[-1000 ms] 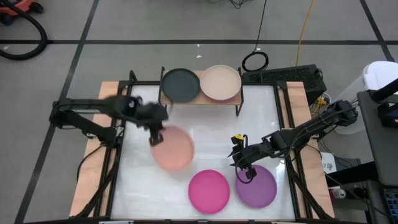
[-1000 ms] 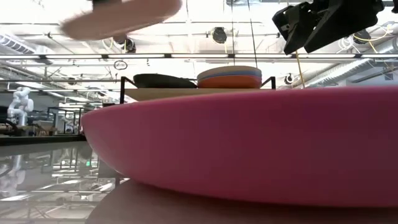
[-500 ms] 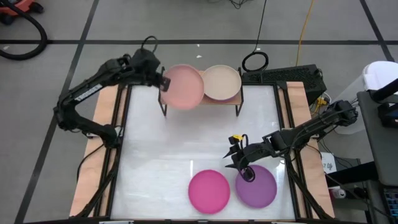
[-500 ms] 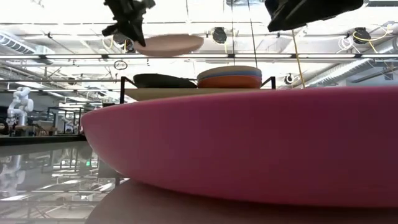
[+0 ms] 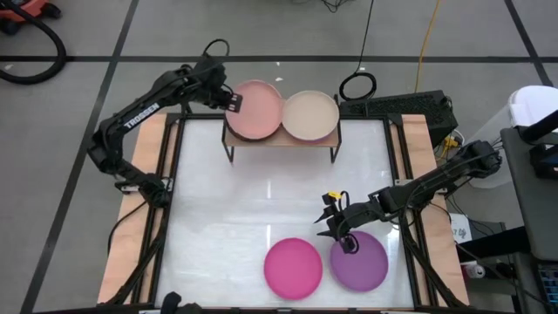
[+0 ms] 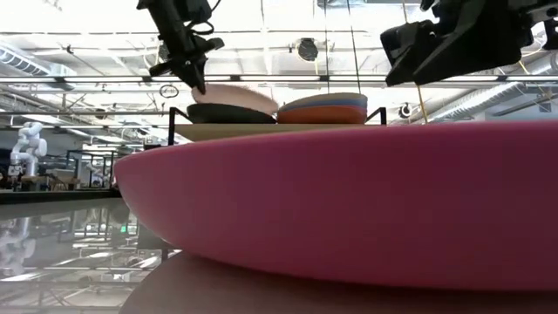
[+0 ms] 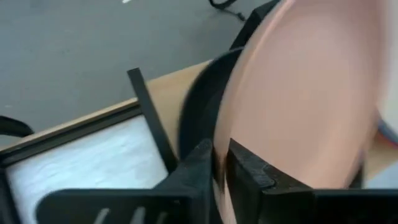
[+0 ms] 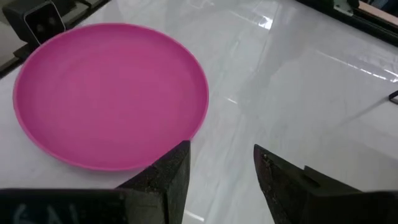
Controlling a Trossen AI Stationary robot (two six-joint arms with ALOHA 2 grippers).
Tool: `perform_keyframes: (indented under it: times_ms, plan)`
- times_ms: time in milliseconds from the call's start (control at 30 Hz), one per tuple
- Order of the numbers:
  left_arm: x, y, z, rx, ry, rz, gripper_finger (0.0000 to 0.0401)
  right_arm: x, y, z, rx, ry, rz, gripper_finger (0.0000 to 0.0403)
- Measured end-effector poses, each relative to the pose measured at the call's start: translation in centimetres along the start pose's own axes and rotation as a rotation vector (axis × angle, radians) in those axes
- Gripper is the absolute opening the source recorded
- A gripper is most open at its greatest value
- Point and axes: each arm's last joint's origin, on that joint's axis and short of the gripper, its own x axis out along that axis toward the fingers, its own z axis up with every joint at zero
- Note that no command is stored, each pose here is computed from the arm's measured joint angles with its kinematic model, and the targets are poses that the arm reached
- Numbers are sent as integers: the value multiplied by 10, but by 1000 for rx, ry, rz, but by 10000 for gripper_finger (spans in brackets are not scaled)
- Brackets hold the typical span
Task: Place and stack plates onto a shelf
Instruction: Stack the light pink plate on the black plate, then stack the purple plate on the light pink
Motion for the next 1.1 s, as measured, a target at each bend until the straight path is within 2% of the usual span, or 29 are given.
perform_keyframes:
  times_ms: [233,433,567,667,800,933,1033,1100]
  plan:
    - [1,2,1,26,2,10,103,0,0,-1,0,-1,0,157]
    - [-6,2,1,56,-31,2,134,0,0,-1,0,-2,0,157]
    - [-26,1,1,106,-107,-46,141,0,0,-1,0,-6,-1,157]
    - [-55,-4,-3,138,-206,-117,142,0,0,0,-1,-8,-1,157]
    - [-97,-16,-25,276,-336,-185,142,-1,0,0,1,-11,-1,157]
    - [-123,-21,-58,291,-430,-234,143,-8,-1,3,29,-35,-4,157]
    - [-131,-25,-88,295,-497,-384,143,-17,-3,6,82,-61,-4,157]
    - [-126,-30,-109,319,-533,-487,143,-24,-4,8,105,-68,-4,157]
